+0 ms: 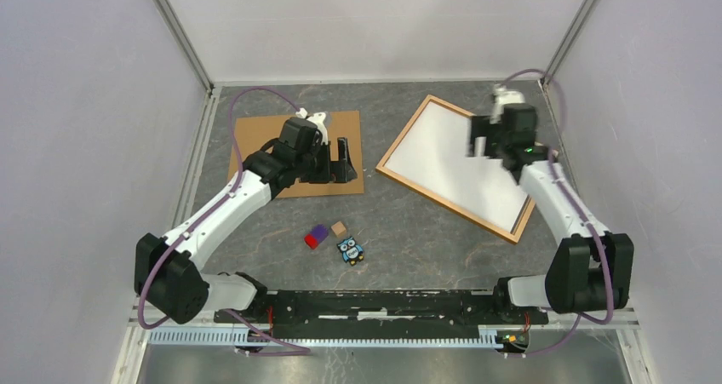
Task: Put the photo into the frame
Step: Turn over the photo from the photo frame.
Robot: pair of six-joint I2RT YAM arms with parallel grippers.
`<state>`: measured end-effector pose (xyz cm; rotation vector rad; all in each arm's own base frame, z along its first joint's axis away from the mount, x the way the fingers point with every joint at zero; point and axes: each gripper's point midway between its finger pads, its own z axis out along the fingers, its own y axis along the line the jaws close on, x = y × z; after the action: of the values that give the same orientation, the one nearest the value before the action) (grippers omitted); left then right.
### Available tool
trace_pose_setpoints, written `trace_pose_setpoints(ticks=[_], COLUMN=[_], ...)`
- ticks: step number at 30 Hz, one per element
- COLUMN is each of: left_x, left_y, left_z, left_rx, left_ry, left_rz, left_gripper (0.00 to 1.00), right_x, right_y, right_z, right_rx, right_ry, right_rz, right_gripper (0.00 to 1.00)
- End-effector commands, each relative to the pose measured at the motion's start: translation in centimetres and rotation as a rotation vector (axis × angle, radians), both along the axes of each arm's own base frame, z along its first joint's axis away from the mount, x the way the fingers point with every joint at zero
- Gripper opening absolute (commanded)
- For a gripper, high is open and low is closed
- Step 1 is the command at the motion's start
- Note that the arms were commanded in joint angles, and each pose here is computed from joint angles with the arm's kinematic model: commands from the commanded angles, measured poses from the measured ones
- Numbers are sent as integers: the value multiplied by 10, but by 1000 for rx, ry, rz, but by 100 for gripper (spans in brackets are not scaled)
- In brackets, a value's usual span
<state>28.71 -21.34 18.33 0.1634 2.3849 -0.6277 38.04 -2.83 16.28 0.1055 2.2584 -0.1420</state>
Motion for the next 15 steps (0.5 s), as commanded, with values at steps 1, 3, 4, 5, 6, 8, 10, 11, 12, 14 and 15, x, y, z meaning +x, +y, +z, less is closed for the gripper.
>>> trace_pose_setpoints(ticks=[1, 3, 4, 5, 6, 8, 10, 11, 12, 14, 15], left_x=[16, 18, 18, 18, 16, 12, 7, 3, 1, -6, -9], left_y=[9, 16, 20, 23, 24, 27, 33, 36, 38, 42, 45], left_z=[-14, -24, -28, -30, -31, -32, -36, -39, -40, -52, -58], left_rx=[83, 117, 135, 143, 132, 92, 21, -21, -81, -197, -243], left_ry=[-7, 18, 30, 44, 56, 79, 114, 135, 157, 225, 264], left_rz=[9, 39, 62, 91, 110, 164, 257, 291, 334, 405, 439], left_gripper=[100, 100, 100, 100, 100, 100, 100, 100, 100, 100, 100], right_x=[18, 13, 11, 7, 3, -6, -8, -6, -3, 12, 22], right_y=[148, 198, 218, 242, 260, 298, 319, 325, 329, 337, 338], right_z=[32, 32, 30, 24, 18, 3, -14, -19, -25, -29, -33], right_rx=[275, 373, 415, 470, 511, 577, 592, 592, 586, 566, 543], right_ry=[-264, -294, -300, -276, -243, -159, -108, -104, -97, -97, -102], right_rz=[377, 451, 489, 526, 555, 640, 674, 682, 687, 698, 688], right_gripper=[98, 98, 98, 98, 98, 98, 98, 98, 98, 98, 98])
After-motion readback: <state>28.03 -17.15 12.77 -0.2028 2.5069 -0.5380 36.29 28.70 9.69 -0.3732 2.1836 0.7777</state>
